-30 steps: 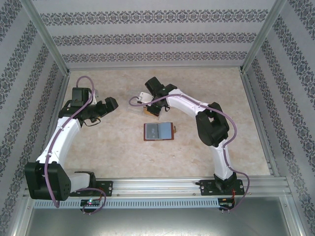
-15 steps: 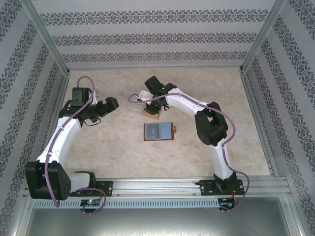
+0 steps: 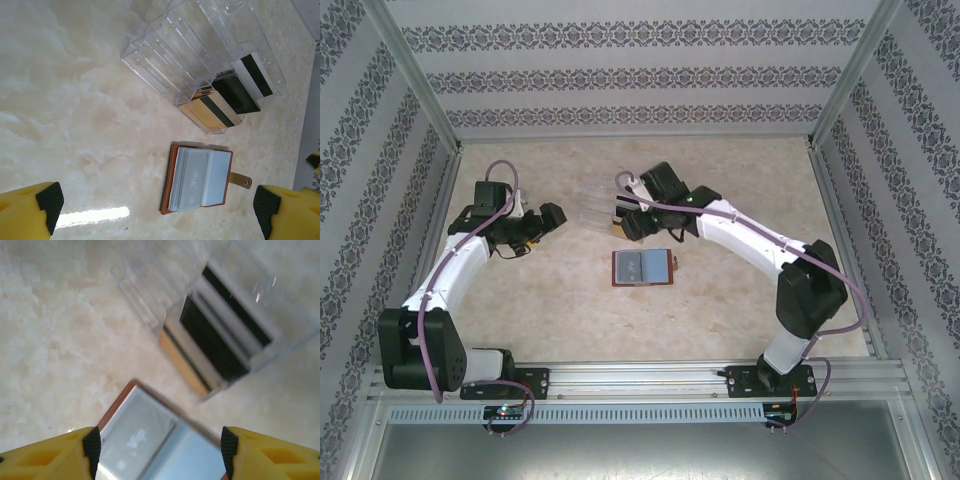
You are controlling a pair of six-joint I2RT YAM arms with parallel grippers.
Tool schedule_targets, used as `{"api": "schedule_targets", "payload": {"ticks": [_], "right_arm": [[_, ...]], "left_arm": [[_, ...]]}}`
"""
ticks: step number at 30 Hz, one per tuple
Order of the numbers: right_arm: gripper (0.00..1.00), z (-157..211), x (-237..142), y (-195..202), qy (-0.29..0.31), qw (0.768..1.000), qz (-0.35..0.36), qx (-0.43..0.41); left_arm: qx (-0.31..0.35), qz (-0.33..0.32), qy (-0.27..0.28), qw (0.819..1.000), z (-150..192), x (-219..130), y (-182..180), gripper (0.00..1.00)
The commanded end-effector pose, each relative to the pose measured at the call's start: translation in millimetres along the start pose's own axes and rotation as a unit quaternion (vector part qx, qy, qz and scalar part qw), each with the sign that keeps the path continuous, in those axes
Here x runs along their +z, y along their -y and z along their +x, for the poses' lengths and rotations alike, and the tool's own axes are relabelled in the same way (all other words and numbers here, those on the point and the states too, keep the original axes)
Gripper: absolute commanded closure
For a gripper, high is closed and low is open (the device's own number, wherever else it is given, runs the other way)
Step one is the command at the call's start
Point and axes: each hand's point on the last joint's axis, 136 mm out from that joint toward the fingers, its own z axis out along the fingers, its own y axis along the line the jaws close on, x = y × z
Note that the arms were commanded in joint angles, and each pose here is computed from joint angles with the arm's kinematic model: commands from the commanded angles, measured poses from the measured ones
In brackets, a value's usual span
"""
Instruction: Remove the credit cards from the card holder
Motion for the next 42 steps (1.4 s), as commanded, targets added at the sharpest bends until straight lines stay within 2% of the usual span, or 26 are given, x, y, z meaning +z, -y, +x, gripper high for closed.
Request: {"api": "schedule_targets", "payload": {"ticks": [1,5,11,23,27,32,39,42], "right_arm": [[0.31,34,13,-12,-0.025,0.992,0.006,0.123],[0.30,69,27,-9,-0.050,0.980,0.052,0.184],[0.31,94,45,-1,-0.074,0.967,0.097,0.224],[0.42,126,72,11,-0.139,0.957,0.138,0.215],[0.48,135,74,16,-0.148,0.953,0.154,0.216],[0.53,146,75,22,-0.156,0.949,0.162,0.221],[0.58,151,75,26,-0.150,0.948,0.159,0.232],[0.58,151,75,26,-0.146,0.949,0.155,0.234]], "left_arm": [[-0.005,0.020,0.000,1.000,-1,2,4,0.00],[-0.014,0.019,-0.008,1.000,6,8,-1,0.01],[-0.028,0.024,-0.027,0.999,17,18,-2,0.00],[-0.029,0.046,-0.074,0.996,39,46,17,0.00],[-0.028,0.055,-0.093,0.994,48,57,28,0.03],[-0.023,0.077,-0.136,0.987,69,80,49,0.15],[-0.013,0.086,-0.178,0.980,93,107,69,0.45],[-0.006,0.087,-0.193,0.977,102,115,76,0.53]]}}
